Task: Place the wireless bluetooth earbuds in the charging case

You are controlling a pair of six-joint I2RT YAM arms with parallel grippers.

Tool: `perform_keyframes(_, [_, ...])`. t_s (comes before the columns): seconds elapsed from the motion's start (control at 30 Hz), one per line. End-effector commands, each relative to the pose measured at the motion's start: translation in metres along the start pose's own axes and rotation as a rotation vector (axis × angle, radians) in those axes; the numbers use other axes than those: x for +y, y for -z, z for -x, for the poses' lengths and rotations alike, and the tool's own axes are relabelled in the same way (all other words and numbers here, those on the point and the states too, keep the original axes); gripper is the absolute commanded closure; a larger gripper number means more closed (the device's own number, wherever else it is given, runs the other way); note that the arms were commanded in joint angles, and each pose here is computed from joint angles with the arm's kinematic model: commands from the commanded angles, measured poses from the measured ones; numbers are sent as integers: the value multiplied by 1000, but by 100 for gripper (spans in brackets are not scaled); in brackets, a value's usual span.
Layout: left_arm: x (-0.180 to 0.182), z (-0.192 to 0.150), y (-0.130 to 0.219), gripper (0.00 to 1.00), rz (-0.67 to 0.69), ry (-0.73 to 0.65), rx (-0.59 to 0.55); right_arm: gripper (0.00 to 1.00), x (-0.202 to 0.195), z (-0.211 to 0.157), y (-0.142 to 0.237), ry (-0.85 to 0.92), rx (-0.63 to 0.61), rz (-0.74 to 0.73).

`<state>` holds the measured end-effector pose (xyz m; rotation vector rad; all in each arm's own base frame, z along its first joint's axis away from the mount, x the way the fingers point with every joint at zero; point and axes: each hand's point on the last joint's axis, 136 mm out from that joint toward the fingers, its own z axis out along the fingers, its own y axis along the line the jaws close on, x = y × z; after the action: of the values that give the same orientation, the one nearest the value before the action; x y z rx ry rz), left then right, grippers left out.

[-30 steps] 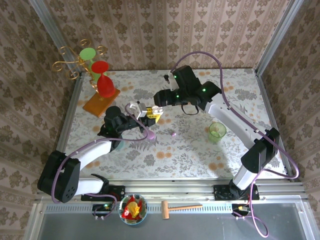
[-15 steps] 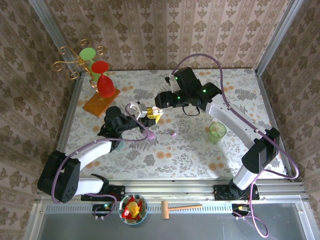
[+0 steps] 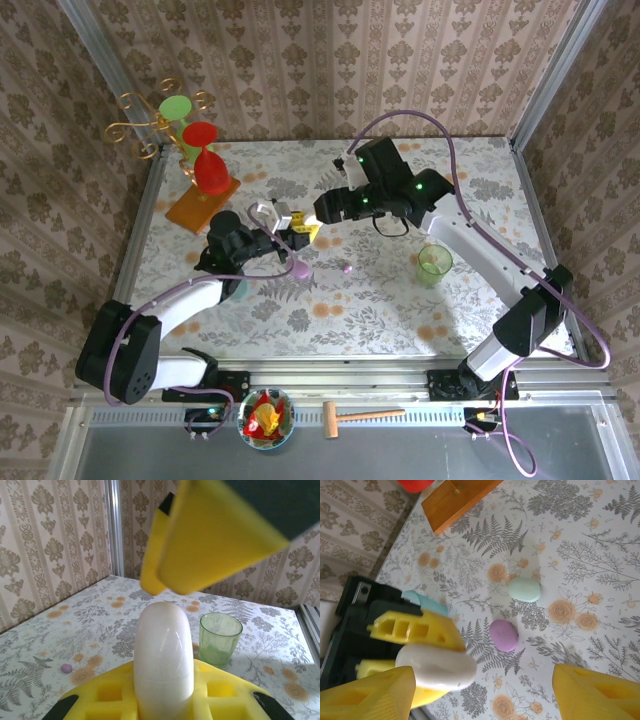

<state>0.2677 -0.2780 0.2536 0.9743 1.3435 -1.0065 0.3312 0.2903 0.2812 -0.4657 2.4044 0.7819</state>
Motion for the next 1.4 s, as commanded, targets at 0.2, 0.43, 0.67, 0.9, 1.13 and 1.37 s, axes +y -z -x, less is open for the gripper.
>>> perform_keyframes(0.2, [-15,27,1,100,-122,4,-66,28,25,0,26,193,-101,126])
perform_keyframes(0.43, [-46,41,8,100,-322,30,-110,32,49,-26,47,638,-206,277])
perform_keyframes(0.67, [-55,42,7,100,-384,45,-112,44,64,-28,46,715,-195,373])
perform_keyframes(0.9, [-58,48,6,100,-415,66,-130,58,59,-32,26,690,-129,383])
perform_keyframes(1.13, [-58,47,5,100,-422,64,-129,83,59,-33,26,694,-123,390])
perform_keyframes(1.37, [-44,46,4,52,-344,65,-150,84,41,-26,23,643,-161,305])
